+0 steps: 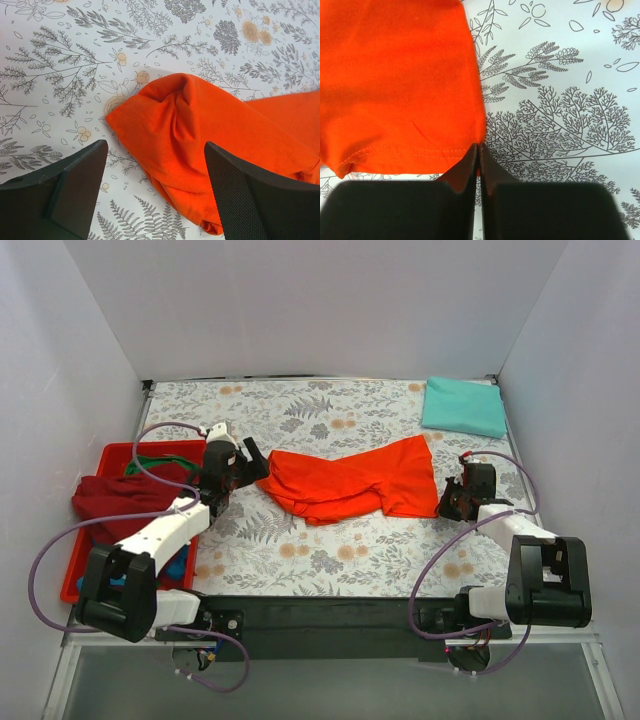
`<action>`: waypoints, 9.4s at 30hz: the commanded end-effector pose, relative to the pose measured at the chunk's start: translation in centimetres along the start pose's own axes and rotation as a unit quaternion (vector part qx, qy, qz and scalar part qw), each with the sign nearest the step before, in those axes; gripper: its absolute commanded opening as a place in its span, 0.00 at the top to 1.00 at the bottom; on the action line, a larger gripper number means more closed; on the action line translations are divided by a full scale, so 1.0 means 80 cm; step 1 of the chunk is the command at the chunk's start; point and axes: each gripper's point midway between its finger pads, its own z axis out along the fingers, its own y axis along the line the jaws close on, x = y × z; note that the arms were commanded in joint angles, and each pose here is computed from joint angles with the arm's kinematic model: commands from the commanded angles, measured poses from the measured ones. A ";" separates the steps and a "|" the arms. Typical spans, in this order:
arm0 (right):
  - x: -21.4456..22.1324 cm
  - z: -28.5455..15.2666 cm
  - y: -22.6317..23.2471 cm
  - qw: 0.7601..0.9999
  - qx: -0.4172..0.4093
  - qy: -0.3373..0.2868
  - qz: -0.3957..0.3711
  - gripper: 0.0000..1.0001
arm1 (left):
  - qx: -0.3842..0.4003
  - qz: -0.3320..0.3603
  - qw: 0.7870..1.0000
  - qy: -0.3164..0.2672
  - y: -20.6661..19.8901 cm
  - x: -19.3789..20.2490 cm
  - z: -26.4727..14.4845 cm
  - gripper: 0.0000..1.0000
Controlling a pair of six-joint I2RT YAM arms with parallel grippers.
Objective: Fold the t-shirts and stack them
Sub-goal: Flatten the tshirt out
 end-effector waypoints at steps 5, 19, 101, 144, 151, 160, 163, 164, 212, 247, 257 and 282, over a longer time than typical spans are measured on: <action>-0.006 0.000 -0.011 0.999 0.029 0.003 -0.015 0.99 | -0.050 0.013 0.999 0.001 0.033 0.024 0.024 0.27; -0.019 0.003 -0.029 0.998 0.067 0.005 -0.021 0.99 | -0.127 0.023 0.991 0.034 0.071 0.052 0.053 0.45; -0.369 -0.493 0.216 0.824 -0.217 -0.497 -0.162 0.99 | 0.168 0.047 0.910 -0.375 -0.142 -0.393 -0.307 1.00; -0.521 -0.360 0.243 0.848 -0.225 -0.459 -0.142 0.99 | 0.181 0.040 0.961 -0.205 -0.138 -0.340 -0.094 1.00; -0.466 -0.513 0.241 0.788 -0.217 -0.552 -0.168 0.99 | 0.254 0.059 0.908 -0.328 -0.176 -0.377 -0.281 1.00; -0.381 -0.707 0.239 0.679 -0.217 -0.674 -0.196 0.99 | 0.304 0.090 0.835 -0.451 -0.194 -0.385 -0.470 1.00; -0.375 -0.740 0.238 0.656 -0.210 -0.697 -0.198 0.99 | 0.311 0.094 0.820 -0.471 -0.197 -0.387 -0.498 1.00; -0.378 -0.742 0.239 0.654 -0.211 -0.699 -0.198 0.99 | 0.313 0.094 0.817 -0.474 -0.198 -0.388 -0.501 1.00; -0.231 0.041 0.225 0.951 -0.277 -0.110 -0.085 0.02 | 0.086 -0.021 0.994 0.059 0.006 -0.068 0.156 0.34; -0.105 0.117 0.079 0.991 -0.136 0.000 -0.008 0.02 | 0.058 -0.023 0.982 0.180 0.023 0.046 0.160 0.36; -0.130 0.115 0.039 0.993 -0.118 -0.018 0.025 0.02 | 0.085 0.001 0.976 0.198 -0.023 0.072 0.180 0.36; -0.168 0.055 0.097 0.971 -0.230 -0.064 -0.016 0.01 | -0.098 0.012 0.995 0.019 0.052 -0.014 0.042 0.49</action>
